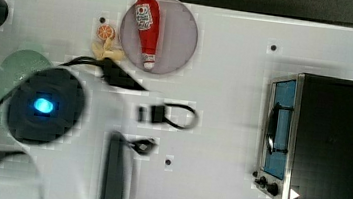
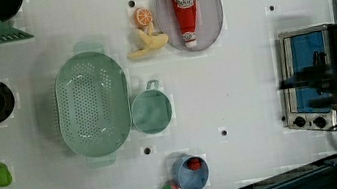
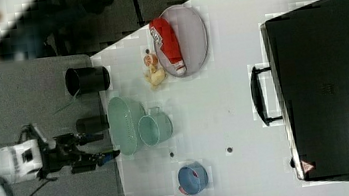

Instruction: Drag mug left to right.

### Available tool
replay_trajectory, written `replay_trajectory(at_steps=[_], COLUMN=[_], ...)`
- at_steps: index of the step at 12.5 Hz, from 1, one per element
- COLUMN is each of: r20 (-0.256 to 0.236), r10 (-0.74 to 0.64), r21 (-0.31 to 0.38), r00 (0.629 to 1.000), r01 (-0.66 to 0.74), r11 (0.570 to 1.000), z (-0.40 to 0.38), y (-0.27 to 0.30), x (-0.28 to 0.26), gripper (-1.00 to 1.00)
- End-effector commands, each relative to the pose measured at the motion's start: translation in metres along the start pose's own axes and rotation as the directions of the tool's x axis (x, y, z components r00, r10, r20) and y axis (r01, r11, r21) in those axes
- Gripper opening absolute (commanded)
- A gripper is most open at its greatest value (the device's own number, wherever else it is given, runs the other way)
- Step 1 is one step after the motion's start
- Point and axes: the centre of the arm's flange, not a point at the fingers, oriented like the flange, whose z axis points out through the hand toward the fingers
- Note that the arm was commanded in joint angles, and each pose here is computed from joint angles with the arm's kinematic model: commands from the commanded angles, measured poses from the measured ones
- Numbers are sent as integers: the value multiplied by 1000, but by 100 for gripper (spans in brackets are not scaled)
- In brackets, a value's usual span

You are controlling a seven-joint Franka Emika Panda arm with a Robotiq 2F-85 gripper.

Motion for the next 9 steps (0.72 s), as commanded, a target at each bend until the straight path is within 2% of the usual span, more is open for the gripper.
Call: replay_trajectory(at_steps=[1, 5, 9], r20=[48, 18, -22], r10=[-116, -250, -435], r21=[-44, 28, 122], r00=[992, 968, 900], r01=[118, 249, 434], r11=[992, 968, 893], z=[73, 165, 240], y=[-52, -85, -90], x=[-56, -93, -91], gripper=[100, 100, 100])
